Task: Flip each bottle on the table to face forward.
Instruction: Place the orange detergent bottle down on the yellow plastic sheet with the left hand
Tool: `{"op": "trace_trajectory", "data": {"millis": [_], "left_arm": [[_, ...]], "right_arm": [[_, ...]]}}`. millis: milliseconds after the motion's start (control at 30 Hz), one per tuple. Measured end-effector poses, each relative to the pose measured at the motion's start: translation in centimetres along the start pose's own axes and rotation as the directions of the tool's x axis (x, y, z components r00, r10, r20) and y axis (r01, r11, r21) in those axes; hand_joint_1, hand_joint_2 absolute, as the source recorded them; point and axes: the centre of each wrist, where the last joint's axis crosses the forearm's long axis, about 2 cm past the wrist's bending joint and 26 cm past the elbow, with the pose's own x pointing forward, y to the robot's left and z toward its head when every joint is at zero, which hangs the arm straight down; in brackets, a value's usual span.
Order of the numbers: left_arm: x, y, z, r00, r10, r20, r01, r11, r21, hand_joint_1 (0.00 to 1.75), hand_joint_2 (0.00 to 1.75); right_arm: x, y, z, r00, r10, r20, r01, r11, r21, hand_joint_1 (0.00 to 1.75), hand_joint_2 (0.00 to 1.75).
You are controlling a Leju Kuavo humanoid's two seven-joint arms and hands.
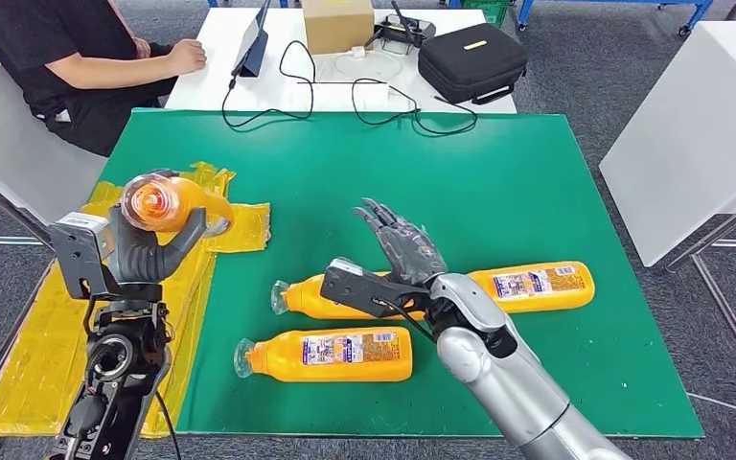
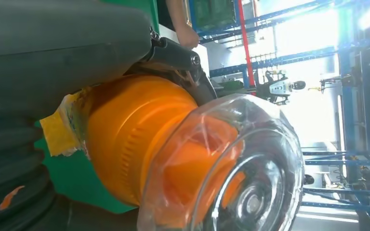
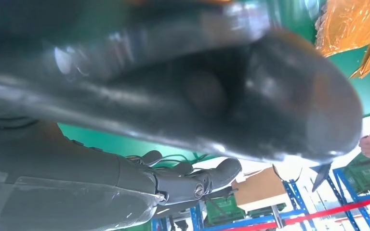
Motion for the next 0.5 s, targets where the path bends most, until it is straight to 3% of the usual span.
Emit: {"op": "trace_trajectory", "data": {"millis": [167,267,367,500], "left_arm": [[0.1,0.2,0.0,0.999,-0.039,0.013,0.039,0.999,0.024,1.75,1.75],[0.3,0.4,-0.1,0.972,-0.227,0.059,0.221,0.97,0.1,1.75,1.75],[0.7,0.5,-0.2,0.882,-0.46,0.101,0.439,0.88,0.18,1.75,1.75],[0.4,0.3,0.0,0.691,-0.717,0.091,0.694,0.693,0.194,1.75,1.75]], "right_arm": [[-0.1,-0.1,0.3,1.0,0.001,0.003,-0.001,1.0,0.001,0.0,0.0],[0.0,-0.2,0.3,1.0,-0.01,0.013,0.01,1.0,0.028,0.0,0.0],[0.3,-0.1,0.5,0.999,-0.026,0.043,0.024,0.998,0.057,0.0,0.0],[1.3,0.5,1.4,0.994,-0.045,0.1,0.034,0.993,0.112,0.0,0.0]]}}
